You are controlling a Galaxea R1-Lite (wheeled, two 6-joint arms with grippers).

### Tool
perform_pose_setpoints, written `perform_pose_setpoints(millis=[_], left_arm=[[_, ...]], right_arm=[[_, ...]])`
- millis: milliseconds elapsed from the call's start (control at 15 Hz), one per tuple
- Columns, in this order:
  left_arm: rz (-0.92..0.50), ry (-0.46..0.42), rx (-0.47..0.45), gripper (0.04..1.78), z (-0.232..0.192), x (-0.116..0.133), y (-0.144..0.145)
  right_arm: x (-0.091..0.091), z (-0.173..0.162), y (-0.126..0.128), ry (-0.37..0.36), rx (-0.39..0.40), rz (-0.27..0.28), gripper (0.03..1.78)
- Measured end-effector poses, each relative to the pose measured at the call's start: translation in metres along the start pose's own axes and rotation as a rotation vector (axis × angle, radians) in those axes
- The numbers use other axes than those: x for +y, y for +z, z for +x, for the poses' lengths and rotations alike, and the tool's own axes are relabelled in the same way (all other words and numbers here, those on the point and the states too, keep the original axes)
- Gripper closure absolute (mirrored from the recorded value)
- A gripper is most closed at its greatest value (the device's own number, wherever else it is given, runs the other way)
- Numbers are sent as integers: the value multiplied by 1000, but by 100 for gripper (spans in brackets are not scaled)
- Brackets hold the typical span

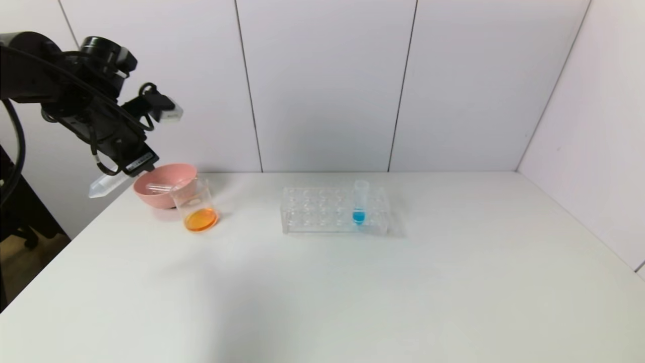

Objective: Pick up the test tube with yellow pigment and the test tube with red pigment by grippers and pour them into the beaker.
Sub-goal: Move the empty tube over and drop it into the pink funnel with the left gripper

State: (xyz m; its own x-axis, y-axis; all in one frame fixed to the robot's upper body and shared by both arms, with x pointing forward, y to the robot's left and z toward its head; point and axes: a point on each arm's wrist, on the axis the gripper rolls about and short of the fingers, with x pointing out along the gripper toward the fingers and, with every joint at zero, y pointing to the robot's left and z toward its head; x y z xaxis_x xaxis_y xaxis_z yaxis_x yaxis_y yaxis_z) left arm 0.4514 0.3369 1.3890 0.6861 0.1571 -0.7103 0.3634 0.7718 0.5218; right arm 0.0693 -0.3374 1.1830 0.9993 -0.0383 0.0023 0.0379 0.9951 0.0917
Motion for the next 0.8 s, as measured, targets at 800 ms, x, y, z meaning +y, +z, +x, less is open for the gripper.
perform_pose_setpoints(millis=[800], left_arm=[[-787,339,-489,137,-9,2,-58]], right_arm=[[0,0,0,0,0,0,10]])
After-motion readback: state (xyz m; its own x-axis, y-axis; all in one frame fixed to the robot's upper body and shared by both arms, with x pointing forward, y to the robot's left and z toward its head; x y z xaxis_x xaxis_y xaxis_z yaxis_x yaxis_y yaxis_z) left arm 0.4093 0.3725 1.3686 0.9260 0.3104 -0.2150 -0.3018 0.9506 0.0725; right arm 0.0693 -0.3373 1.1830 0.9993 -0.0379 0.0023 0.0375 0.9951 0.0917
